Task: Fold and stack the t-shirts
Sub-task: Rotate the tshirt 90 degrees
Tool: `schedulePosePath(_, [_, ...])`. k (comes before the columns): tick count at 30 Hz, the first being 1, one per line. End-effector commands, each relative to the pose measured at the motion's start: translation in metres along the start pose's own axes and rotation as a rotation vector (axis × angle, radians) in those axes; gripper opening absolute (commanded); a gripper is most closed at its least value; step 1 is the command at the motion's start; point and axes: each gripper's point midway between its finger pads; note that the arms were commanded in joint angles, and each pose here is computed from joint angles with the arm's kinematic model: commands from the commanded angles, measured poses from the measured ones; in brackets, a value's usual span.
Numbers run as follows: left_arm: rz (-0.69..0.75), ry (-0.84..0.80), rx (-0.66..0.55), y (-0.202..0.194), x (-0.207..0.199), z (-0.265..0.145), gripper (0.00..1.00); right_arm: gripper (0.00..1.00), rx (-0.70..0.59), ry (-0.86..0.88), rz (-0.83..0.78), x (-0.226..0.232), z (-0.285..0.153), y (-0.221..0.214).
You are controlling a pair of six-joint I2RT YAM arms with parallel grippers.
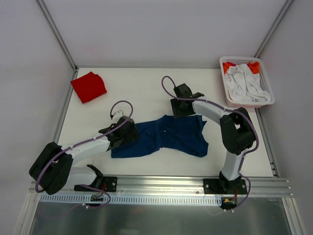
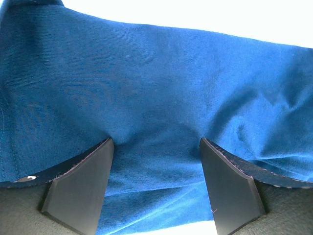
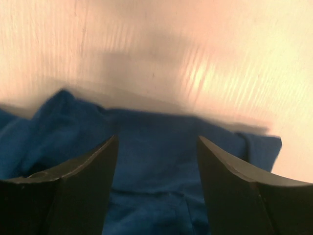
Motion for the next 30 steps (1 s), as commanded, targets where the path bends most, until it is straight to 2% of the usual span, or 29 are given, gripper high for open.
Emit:
schedulePosePath(1, [-0.013,0.061,0.111,-0.034,0.015,0.003,0.72,0.68,-0.051,0.043,-0.018,-0.002,-0.043,0.007])
schedulePosePath(5, [-0.001,0.064,0.122,-0.033,0.012,0.007,0.73,0.68,-0.069,0.051,0.004,-0.009,-0.063,-0.011])
schedulePosePath(10, [0.01,0.065,0.132,-0.031,0.008,0.009,0.73,0.69,-0.003,0.012,-0.008,-0.022,-0.052,-0.058])
schedulePosePath(16, [0.013,0.058,0.113,-0.027,0.007,0.007,0.73,0.7,0.063,-0.004,-0.038,-0.028,-0.036,-0.092])
schedulePosePath(22, [0.014,0.045,0.115,-0.028,0.007,0.003,0.73,0.71,0.097,-0.04,-0.05,-0.034,-0.017,-0.108])
schedulePosePath(30, [0.005,0.045,0.113,-0.032,0.012,-0.001,0.73,0.72,0.111,-0.107,-0.119,-0.039,0.002,-0.101])
Point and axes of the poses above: each gripper's point midway between its finger pads, its own z axis out along the fingers, its own x axis along the line the jaws close on, y = z × x, and after that the axes turned 14 degrees about z, right-handed
